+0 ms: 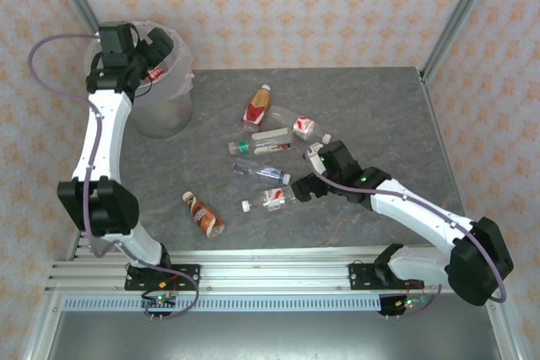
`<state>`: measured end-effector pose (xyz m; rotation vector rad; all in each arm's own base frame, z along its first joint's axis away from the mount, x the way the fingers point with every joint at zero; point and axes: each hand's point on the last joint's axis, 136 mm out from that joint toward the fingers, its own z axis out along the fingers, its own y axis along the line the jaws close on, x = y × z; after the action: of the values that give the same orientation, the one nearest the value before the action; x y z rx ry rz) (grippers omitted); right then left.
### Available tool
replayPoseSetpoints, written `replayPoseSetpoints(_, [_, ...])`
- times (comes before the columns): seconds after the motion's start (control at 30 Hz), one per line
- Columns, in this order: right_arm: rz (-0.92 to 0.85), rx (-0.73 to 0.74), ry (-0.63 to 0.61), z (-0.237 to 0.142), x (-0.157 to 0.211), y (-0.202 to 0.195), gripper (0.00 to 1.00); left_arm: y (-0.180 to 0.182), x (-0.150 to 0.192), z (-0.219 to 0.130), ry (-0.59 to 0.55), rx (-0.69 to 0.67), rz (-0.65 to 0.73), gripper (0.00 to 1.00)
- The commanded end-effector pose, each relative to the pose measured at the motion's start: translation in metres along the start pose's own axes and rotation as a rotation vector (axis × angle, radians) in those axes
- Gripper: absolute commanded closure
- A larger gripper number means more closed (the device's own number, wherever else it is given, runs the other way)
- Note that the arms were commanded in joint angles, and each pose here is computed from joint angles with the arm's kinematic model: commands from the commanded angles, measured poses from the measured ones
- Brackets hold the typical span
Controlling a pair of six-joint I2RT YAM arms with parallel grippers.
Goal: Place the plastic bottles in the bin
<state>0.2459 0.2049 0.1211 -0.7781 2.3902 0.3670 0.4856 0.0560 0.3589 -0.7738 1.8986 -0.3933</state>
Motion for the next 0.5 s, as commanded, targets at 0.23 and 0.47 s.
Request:
replayPoseSetpoints(0.23, [-0.43, -0.163, 0.312, 0.012, 0.028, 0.016, 0.01, -0.004, 0.033, -0.058, -0.014, 0.186, -0.097, 0.0])
replayPoseSetpoints(0.47, [-0.611, -0.196, 0.389, 0.023, 0.037, 0.011, 0.01, 0.005, 0.065, -0.099, 0.048, 0.218, -0.08, 0.0])
